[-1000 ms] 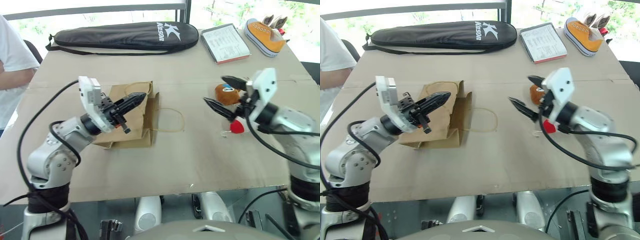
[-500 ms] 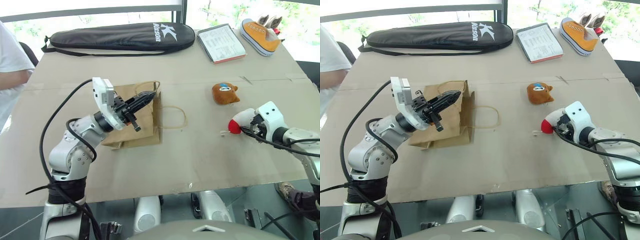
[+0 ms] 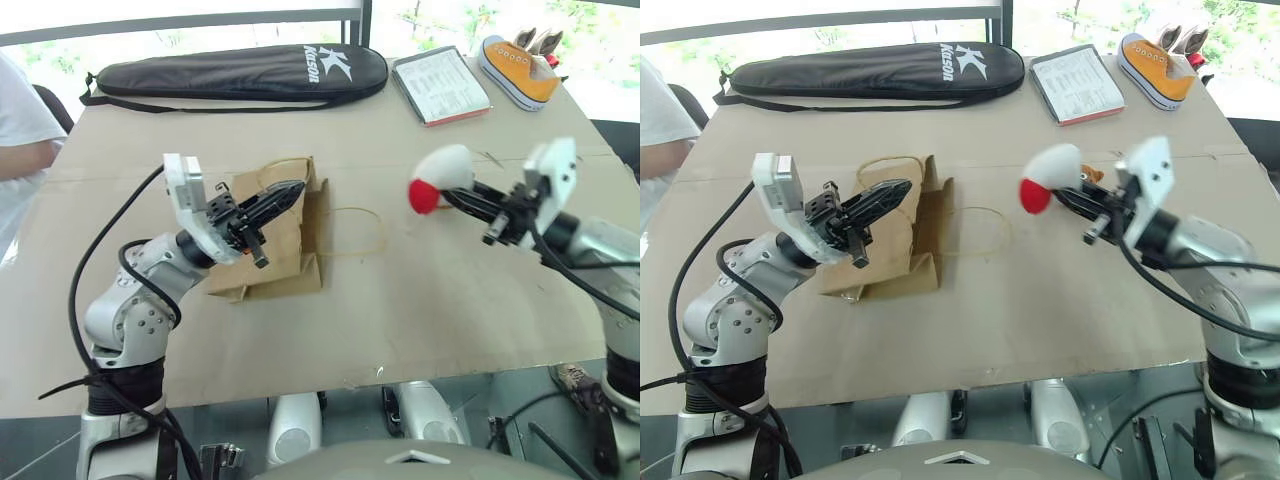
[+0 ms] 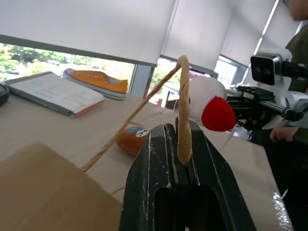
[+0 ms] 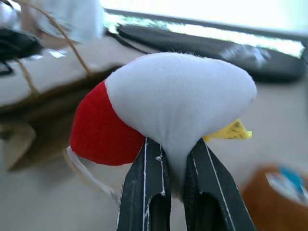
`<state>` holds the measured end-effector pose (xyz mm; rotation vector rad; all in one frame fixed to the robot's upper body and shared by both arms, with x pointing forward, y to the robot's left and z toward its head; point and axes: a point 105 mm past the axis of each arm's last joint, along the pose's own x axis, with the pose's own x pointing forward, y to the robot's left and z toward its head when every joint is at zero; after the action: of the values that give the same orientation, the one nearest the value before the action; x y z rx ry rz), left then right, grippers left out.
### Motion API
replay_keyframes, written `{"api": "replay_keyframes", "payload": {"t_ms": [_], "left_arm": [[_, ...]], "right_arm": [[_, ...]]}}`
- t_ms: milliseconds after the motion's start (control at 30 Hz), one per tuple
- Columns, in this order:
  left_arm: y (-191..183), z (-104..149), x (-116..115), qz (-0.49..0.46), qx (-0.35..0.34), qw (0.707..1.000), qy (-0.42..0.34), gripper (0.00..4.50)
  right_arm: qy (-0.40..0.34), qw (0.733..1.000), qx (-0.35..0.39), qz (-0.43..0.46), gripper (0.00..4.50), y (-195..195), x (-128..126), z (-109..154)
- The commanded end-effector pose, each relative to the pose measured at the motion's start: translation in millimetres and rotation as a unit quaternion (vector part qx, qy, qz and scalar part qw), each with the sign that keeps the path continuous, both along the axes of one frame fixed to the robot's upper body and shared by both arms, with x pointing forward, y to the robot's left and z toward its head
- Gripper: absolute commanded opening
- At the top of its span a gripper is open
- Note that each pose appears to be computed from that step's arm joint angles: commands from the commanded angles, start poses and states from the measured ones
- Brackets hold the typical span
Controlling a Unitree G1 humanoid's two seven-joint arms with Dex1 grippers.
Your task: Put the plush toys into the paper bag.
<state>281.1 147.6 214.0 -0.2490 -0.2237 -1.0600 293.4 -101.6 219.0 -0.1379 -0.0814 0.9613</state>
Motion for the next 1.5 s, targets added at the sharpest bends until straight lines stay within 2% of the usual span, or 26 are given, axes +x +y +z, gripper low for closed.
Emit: {"api": "replay_keyframes", "payload": {"t_ms": [33, 100, 200, 300, 400, 500, 567, 633, 767, 867, 1033, 1133, 1200, 1300, 1333, 1400, 1500], "left_arm": [[-6, 22, -3, -0.022, -0.02, 0.999, -0.03, 0.0], [-6, 26, -3, -0.023, -0.023, 0.999, -0.031, 0.0], [-6, 28, -3, -0.021, -0.021, 0.999, -0.032, 0.0], [-8, 25, -4, -0.015, -0.009, 0.999, -0.029, 0.0], [-8, 21, -4, -0.007, -0.003, 1.0, -0.025, 0.0], [-9, 17, -8, -0.002, 0.009, 1.0, -0.025, 0.0], [-9, 13, -11, 0.0, 0.022, 0.999, -0.027, 0.0], [-6, 10, -13, 0.006, 0.03, 0.999, -0.026, 0.0], [2, 3, -15, 0.019, 0.039, 0.999, -0.023, 0.0], [9, 0, -15, 0.033, 0.042, 0.998, -0.021, 0.0], [13, -5, -12, 0.053, 0.035, 0.998, -0.022, 0.0], [12, -6, -11, 0.057, 0.03, 0.998, -0.026, 0.0], [11, -6, -11, 0.058, 0.027, 0.998, -0.026, 0.0], [7, -10, -11, 0.054, 0.026, 0.998, -0.024, 0.0], [5, -11, -11, 0.052, 0.026, 0.998, -0.024, 0.0], [2, -11, -9, 0.047, 0.026, 0.998, -0.026, 0.0], [2, -10, -7, 0.046, 0.027, 0.998, -0.032, 0.0]], "right_arm": [[-0.017, 0.997, -0.05, 0.059, 0.03, 49, 14, -14], [-0.026, 0.993, -0.078, 0.081, 0.03, 77, 28, -27], [-0.033, 0.989, -0.106, 0.1, 0.03, 98, 36, -42], [-0.023, 0.982, -0.102, 0.155, 0.03, 128, 30, -52], [-0.008, 0.965, -0.125, 0.23, 0.03, 148, 18, -68], [-0.006, 0.951, -0.145, 0.274, 0.94, 156, 17, -77], [-0.038, 0.95, -0.167, 0.262, 2.01, 156, 26, -79], [-0.057, 0.949, -0.174, 0.256, 2.8, 153, 32, -75], [-0.09, 0.953, -0.18, 0.226, 2.8, 134, 42, -64], [-0.041, 0.962, -0.179, 0.201, 2.8, 105, 42, -61], [-0.017, 0.992, -0.054, 0.109, 2.8, 52, 32, -10], [-0.006, 0.999, -0.049, 0.017, 2.8, 17, 43, -3], [-0.006, 0.994, -0.082, -0.077, 2.8, -12, 63, -7], [0.037, 0.961, -0.18, -0.205, 2.8, -55, 100, -37], [0.051, 0.947, -0.217, -0.23, 2.8, -66, 108, -49], [0.094, 0.933, -0.245, -0.245, 2.8, -75, 119, -72], [0.133, 0.93, -0.249, -0.237, 1.92, -77, 126, -90]]}}
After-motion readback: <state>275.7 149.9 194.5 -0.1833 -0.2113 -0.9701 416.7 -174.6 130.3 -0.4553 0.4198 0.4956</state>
